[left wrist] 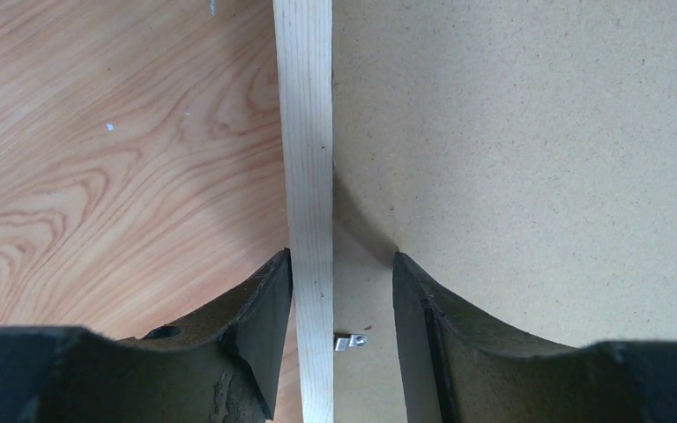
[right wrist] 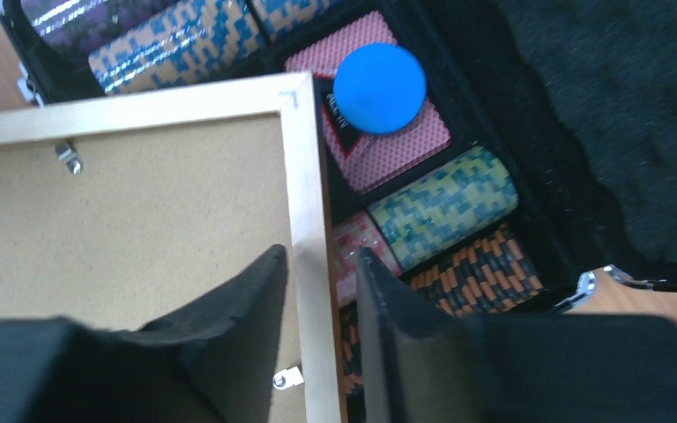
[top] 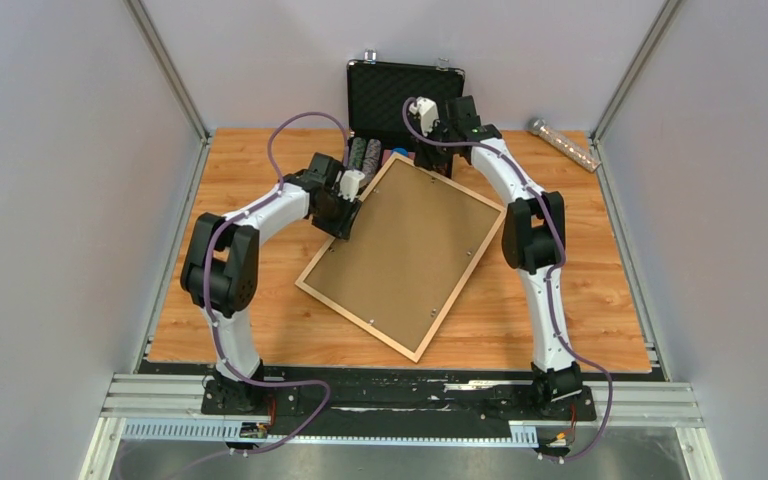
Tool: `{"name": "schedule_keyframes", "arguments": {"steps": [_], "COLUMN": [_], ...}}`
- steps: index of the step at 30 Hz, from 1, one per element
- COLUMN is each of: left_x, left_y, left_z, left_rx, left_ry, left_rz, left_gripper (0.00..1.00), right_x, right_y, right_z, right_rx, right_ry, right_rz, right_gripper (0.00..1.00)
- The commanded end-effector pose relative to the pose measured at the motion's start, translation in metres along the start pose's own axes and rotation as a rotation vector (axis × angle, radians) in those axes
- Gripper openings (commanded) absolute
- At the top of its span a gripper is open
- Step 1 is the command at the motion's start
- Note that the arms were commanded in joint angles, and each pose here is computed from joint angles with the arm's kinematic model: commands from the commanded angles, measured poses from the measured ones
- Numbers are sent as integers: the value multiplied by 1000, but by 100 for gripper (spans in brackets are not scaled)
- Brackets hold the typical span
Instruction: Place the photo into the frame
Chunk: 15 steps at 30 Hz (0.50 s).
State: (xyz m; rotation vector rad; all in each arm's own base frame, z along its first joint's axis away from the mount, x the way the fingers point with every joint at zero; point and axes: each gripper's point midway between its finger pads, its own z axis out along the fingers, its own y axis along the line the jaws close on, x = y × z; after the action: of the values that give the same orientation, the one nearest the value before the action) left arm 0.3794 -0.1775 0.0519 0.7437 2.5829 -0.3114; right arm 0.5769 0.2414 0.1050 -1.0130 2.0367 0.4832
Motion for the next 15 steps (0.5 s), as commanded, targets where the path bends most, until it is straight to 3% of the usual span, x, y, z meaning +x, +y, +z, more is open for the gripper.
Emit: {"name": "schedule_keyframes", "arguments": {"steps": [1,5,10,15], "left_x": [-6,-7,-6,-8], "left_y": [-5,-6,-6,-6], "left_z": [-10,-10,-11,-14], "left_rx": [7,6,3,1], "left_ry": [-37,-43,-50,-63], "left_rz": [-22,-28,-34,-34], "left_gripper": [53,52,52,51], "right_x": [-54,-60,-62,-31], "right_y": [-20,-25,-23,-14], "right_z": [-17,-27,-59,-103], "right_rx": [109,154,211,293], "right_ry": [-130,-134,-125,-65], "right_rz": [-35,-16,68,231], "right_gripper": [41,52,58,64]}}
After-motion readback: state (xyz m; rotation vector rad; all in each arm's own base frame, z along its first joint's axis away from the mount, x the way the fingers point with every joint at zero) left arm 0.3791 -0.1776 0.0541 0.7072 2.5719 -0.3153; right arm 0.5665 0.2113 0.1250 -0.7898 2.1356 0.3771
